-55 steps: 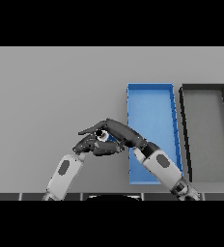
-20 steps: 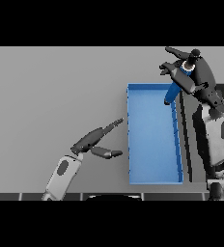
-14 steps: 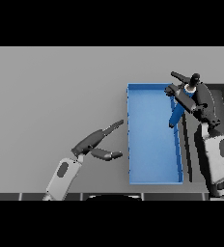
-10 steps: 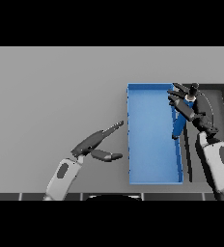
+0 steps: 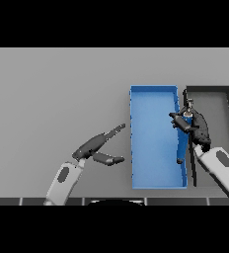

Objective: Pick up the blue pipe and place it into the blue bin.

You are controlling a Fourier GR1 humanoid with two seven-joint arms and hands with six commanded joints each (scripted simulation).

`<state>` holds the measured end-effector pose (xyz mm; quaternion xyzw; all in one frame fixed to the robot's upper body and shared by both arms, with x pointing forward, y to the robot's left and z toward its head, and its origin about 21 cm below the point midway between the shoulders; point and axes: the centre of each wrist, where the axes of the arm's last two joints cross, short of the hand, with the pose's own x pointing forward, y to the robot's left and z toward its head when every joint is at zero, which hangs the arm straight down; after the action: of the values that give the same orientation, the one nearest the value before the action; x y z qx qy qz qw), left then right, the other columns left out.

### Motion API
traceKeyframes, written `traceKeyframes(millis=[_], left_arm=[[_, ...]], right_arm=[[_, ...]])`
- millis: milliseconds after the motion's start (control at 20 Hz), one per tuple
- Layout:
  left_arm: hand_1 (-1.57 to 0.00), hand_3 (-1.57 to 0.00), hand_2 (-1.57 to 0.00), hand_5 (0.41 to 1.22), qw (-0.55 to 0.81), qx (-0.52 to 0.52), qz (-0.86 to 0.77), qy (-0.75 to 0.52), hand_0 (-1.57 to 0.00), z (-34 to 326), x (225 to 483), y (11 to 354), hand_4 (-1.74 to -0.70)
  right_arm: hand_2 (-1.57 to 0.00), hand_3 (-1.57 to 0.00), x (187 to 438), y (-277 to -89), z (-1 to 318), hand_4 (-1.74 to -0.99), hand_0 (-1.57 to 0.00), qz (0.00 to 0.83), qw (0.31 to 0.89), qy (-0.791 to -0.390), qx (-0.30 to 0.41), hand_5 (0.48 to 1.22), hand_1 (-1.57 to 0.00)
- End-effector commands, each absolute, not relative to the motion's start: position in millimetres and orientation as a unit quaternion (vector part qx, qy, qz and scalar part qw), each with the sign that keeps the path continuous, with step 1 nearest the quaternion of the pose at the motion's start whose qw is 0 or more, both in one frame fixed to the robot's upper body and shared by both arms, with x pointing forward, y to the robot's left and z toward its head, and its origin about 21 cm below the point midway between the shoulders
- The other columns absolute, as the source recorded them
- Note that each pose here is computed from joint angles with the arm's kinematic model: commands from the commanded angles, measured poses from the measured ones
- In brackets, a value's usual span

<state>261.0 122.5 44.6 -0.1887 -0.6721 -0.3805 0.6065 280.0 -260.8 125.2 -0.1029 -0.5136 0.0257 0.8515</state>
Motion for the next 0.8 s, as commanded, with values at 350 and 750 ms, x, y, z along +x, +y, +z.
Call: traceKeyframes(millis=[350, 750], left_arm=[[0.00, 0.00, 0.00, 0.428, 0.611, -0.189, -0.380, -0.669, 0.00, 49, 258, 123, -0.89], [0.00, 0.00, 0.00, 0.429, 0.609, -0.186, -0.381, -0.670, 0.00, 45, 257, 120, -0.89]], right_arm=[[-0.18, -0.10, 279, -255.0, 116, -1.110, -0.20, 0.176, 0.870, -0.442, -0.128, 0.979, -0.18], [-0.03, -0.02, 280, -253.9, 105, -1.038, -0.03, 0.220, 0.881, -0.391, -0.151, 0.734, -0.03]])
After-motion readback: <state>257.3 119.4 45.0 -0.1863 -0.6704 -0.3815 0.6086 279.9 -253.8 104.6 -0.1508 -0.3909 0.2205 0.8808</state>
